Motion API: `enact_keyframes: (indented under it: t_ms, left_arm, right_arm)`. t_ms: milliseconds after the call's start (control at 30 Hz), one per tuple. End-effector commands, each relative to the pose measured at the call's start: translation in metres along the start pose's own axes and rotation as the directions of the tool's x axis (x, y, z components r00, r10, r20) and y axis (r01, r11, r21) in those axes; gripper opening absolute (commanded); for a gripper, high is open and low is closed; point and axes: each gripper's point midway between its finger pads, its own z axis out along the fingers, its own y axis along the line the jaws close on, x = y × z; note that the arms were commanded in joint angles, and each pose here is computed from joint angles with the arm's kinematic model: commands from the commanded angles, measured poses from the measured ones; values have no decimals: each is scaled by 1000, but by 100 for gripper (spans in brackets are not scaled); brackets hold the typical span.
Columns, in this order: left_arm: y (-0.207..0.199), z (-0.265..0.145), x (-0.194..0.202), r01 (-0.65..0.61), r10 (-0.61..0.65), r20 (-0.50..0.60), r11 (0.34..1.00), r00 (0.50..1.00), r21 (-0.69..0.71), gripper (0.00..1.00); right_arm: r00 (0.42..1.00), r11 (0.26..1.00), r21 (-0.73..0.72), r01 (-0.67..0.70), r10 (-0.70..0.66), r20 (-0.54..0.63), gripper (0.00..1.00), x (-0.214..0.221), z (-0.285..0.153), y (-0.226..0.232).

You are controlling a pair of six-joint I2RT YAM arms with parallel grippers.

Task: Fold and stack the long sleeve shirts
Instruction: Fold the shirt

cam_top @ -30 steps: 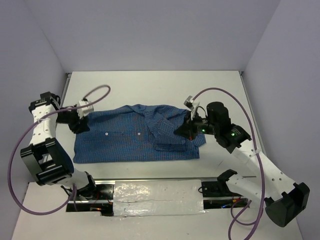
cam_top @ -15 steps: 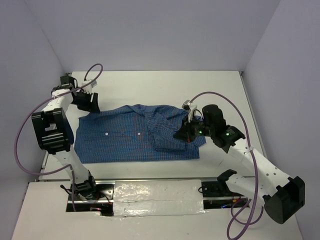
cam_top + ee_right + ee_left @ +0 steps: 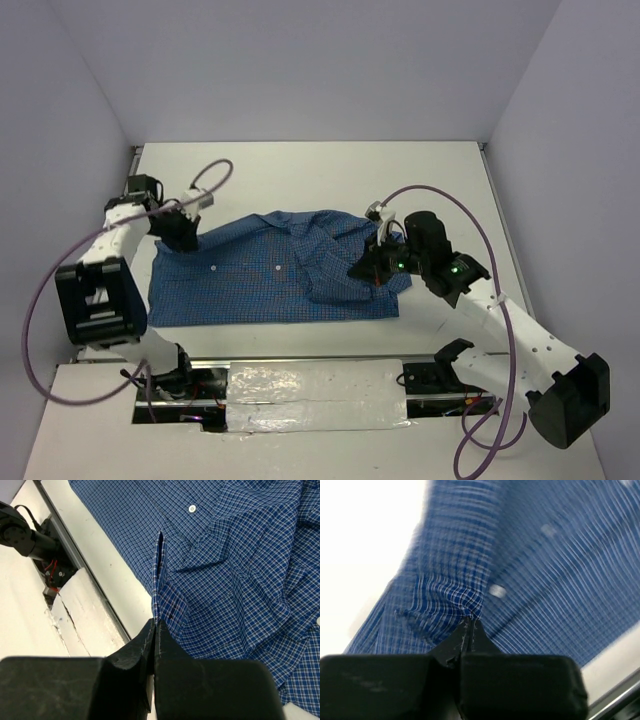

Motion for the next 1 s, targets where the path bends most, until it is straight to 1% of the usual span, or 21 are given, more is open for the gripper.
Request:
enact_keyframes:
  t_ms: [0, 33, 67, 100, 133, 167, 200, 267, 300, 367, 400, 433, 467, 500, 567, 600, 633, 667, 767, 867, 967]
  left_arm:
    - [-53, 0, 43, -329, 343, -64, 930, 937, 163, 0]
    - [-64, 3, 53, -366, 388, -80, 909, 918, 200, 1]
    - [-67, 5, 61, -414, 438, -89, 886, 894, 208, 5]
    - [-72, 7, 78, -428, 461, -135, 878, 877, 213, 11]
    - [-73, 10, 83, -447, 481, -154, 869, 863, 211, 18]
    - [-75, 14, 83, -484, 518, -162, 850, 840, 208, 31]
    - [-75, 14, 88, -506, 543, -183, 836, 820, 210, 35]
    - [-77, 12, 89, -522, 560, -184, 825, 808, 217, 43]
    - [-76, 8, 82, -542, 576, -171, 814, 799, 208, 44]
    - [-85, -1, 73, -528, 564, -141, 819, 814, 225, 46]
    - [-81, -7, 56, -531, 556, -112, 825, 824, 192, 46]
    - [-83, -13, 42, -507, 522, -56, 845, 851, 169, 47]
    - [-83, -17, 32, -431, 440, -32, 891, 898, 143, 48]
    - [-72, -23, 13, -397, 398, 12, 914, 918, 87, 50]
    - [-60, -26, 6, -235, 233, 42, 971, 972, 51, 54]
    - [-56, -22, 10, -190, 189, 12, 979, 982, 70, 54]
    - [-58, -19, 17, -160, 162, -17, 983, 987, 89, 57]
    - [-65, -13, 32, -101, 113, -78, 984, 991, 146, 61]
    - [-74, -1, 57, -9, 45, -173, 980, 984, 200, 67]
    - [-70, 6, 66, 30, 5, -209, 986, 978, 165, 68]
    - [-64, 5, 62, 36, -9, -200, 991, 980, 129, 70]
  right_arm:
    - [999, 1000, -10, 21, -20, 47, 0, -5, 0, 3]
    - [999, 1000, -8, 19, -19, 51, 0, -5, 0, 3]
    - [998, 1000, -11, 22, -21, 51, 0, -4, 1, 3]
    - [999, 1000, -10, 18, -17, 48, 0, -2, 2, 2]
    - [999, 1000, -9, 13, -12, 41, 0, -1, 3, 1]
    - [999, 1000, -9, 13, -12, 40, 0, 0, 3, 1]
    - [999, 1000, -10, 13, -12, 37, 0, 0, 3, 1]
    - [999, 1000, -9, 14, -14, 32, 0, 1, 3, 1]
    - [999, 1000, -2, 14, -14, 29, 0, 1, 2, 0]
    - [1000, 1000, 6, 17, -17, 26, 0, 3, 2, -2]
    - [1000, 1000, 7, 18, -18, 24, 0, 4, 1, -2]
    - [999, 1000, 12, 17, -18, 26, 0, 4, 1, -2]
    - [999, 1000, 16, 17, -17, 30, 0, 4, 1, -3]
    - [1000, 1000, 17, 11, -12, 25, 0, 7, 2, -4]
    - [999, 1000, 25, 6, -7, 33, 0, 6, 1, -5]
    - [999, 1000, 26, 1, -2, 32, 0, 7, 1, -5]
    - [999, 1000, 25, 0, -1, 34, 0, 7, 1, -5]
    - [999, 1000, 26, 0, -1, 40, 0, 7, 1, -5]
    - [999, 999, 36, -1, 0, 38, 0, 10, 2, -7]
    - [1000, 999, 38, -5, 5, 22, 0, 14, 3, -9]
    - [1000, 999, 47, -9, 9, 5, 0, 17, 3, -11]
